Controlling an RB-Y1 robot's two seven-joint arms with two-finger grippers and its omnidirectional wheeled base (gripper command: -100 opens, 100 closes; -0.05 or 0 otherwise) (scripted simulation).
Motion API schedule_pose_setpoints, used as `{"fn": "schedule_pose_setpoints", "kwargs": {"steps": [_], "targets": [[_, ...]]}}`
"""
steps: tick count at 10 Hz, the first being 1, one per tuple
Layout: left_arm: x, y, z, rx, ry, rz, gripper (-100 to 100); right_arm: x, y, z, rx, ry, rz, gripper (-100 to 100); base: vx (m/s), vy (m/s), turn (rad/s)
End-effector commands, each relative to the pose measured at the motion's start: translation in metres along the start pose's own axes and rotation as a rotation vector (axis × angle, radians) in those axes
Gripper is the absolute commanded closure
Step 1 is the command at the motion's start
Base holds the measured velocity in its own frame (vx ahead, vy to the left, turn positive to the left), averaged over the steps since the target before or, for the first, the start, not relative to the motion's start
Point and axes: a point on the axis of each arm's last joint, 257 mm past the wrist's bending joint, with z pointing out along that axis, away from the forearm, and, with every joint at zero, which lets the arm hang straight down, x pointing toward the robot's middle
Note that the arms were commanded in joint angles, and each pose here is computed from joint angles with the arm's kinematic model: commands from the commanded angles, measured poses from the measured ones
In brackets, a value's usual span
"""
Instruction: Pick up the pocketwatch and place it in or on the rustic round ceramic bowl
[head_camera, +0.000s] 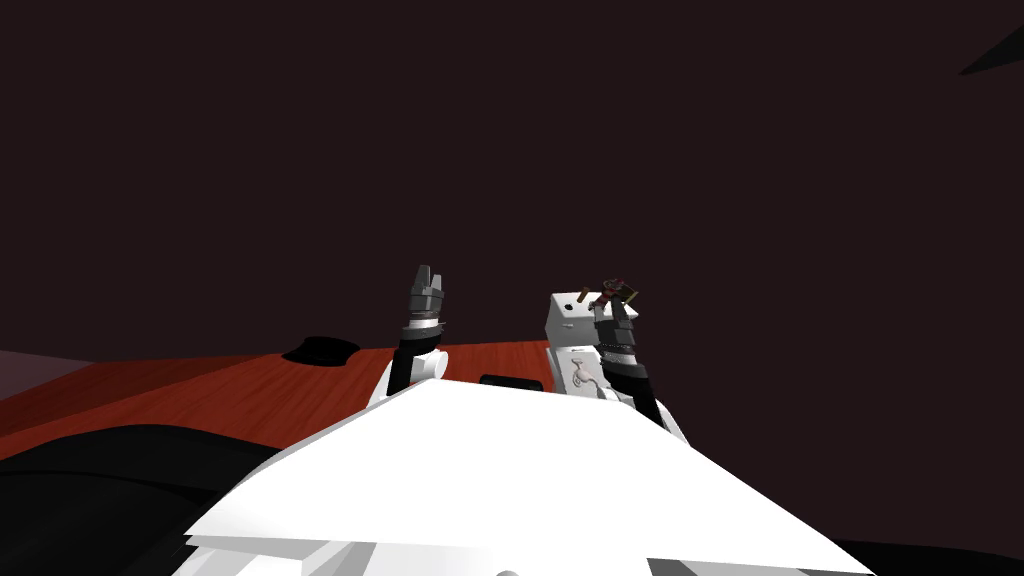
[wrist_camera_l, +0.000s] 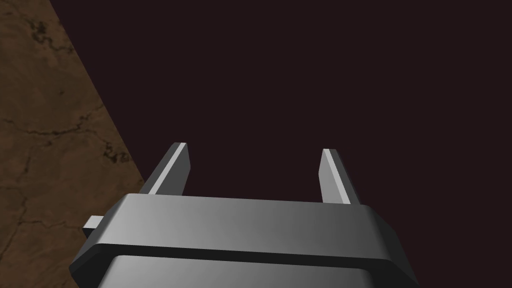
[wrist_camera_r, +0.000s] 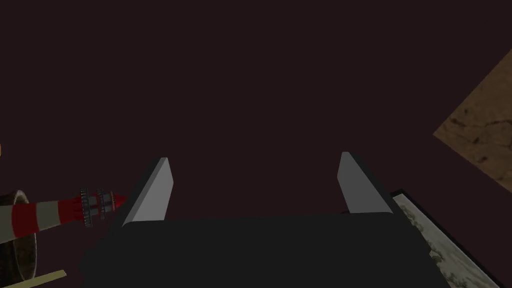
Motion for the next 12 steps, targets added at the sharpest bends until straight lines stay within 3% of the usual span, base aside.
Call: {"fn": "schedule_pose_setpoints", "kwargs": {"steps": [1, 2, 6, 7, 12], "targets": [[0.0, 0.0, 0.0, 0.0, 0.0, 0.0, 0, 0.003, -0.019, -0.013, 0.063, 0.03, -0.032, -100, -0.091, -0.054, -0.001], [0.0, 0.0, 0.0, 0.0, 0.0, 0.0, 0, 0.003, -0.045, -0.032, 0.141, 0.066, -0.073, -100, -0.087, -0.063, 0.007], [0.0, 0.0, 0.0, 0.0, 0.0, 0.0, 0, 0.001, -0.09, -0.075, 0.293, 0.145, -0.163, -100, -0.077, -0.065, 0.01], [0.0, 0.0, 0.0, 0.0, 0.0, 0.0, 0, -0.002, -0.11, -0.097, 0.365, 0.193, -0.217, -100, -0.031, -0.027, 0.017], [0.0, 0.0, 0.0, 0.0, 0.0, 0.0, 0, -0.015, -0.154, -0.151, 0.525, 0.346, -0.391, -100, 0.023, 0.02, 0.009]]}}
